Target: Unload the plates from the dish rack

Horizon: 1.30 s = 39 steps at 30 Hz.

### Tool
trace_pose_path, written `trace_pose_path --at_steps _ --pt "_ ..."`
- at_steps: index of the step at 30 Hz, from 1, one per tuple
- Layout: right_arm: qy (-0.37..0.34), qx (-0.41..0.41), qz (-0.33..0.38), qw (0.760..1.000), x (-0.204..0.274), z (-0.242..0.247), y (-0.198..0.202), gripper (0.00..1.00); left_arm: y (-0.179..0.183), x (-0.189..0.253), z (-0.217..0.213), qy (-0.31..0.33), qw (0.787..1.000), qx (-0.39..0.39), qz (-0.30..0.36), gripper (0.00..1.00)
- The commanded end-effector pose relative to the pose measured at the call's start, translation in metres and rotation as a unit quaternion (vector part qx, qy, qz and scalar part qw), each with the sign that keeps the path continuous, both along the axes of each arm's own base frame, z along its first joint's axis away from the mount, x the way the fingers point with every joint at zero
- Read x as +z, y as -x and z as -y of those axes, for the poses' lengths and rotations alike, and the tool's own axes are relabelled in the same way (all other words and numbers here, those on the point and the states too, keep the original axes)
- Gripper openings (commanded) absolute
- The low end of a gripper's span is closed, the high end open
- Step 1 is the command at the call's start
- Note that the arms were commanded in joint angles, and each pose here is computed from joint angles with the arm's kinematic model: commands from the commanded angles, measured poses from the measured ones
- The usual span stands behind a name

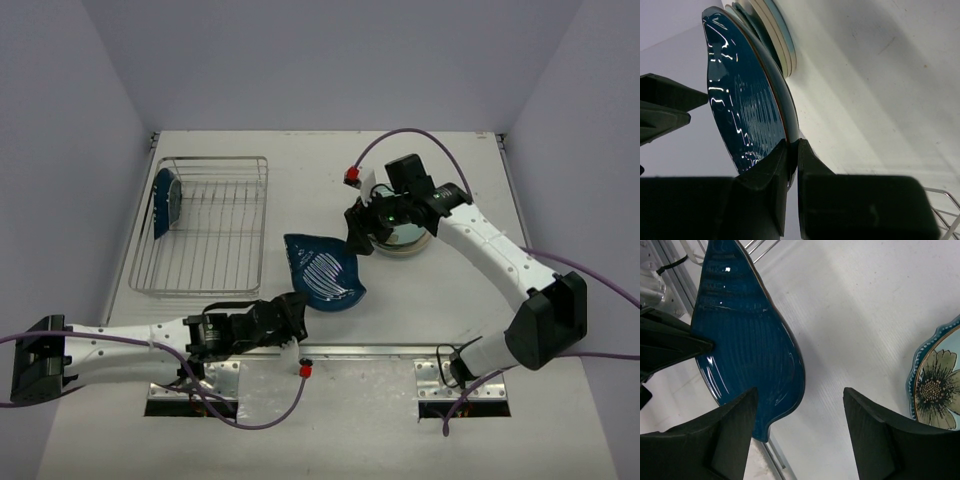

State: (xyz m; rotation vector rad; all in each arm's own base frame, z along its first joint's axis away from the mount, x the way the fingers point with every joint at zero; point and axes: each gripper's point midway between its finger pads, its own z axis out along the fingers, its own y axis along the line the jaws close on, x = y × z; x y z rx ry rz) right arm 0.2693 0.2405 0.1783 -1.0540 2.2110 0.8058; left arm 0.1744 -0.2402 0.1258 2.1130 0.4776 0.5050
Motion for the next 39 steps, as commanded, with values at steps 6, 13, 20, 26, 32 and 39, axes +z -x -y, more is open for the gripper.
trace_pose_path --at_steps 6,13,20,26,32,39 --pt "0.007 0.045 -0.006 0.999 -0.01 -0.012 -0.001 0.56 -0.007 0.092 0.031 0.134 0.988 -0.017 0.075 0.0" --pt "-0.021 0.072 -0.033 0.997 -0.002 -0.024 0.008 0.13 -0.003 0.092 0.032 0.132 0.987 -0.035 0.089 0.0" --pt "-0.016 0.023 -0.032 0.999 0.001 -0.01 -0.004 0.0 -0.019 0.094 0.02 0.133 0.987 0.03 0.088 0.69" --pt "-0.063 -0.137 -0.105 0.983 -0.002 0.05 -0.058 0.0 -0.038 0.144 0.009 0.234 0.959 0.161 0.006 1.0" --pt "-0.091 -0.271 -0.162 0.944 -0.018 0.102 -0.102 0.0 -0.059 0.18 -0.02 0.341 0.892 0.286 -0.078 1.0" --pt "-0.089 -0.323 -0.183 0.924 -0.037 0.123 -0.139 0.0 -0.088 0.191 -0.065 0.403 0.782 0.437 -0.187 1.0"
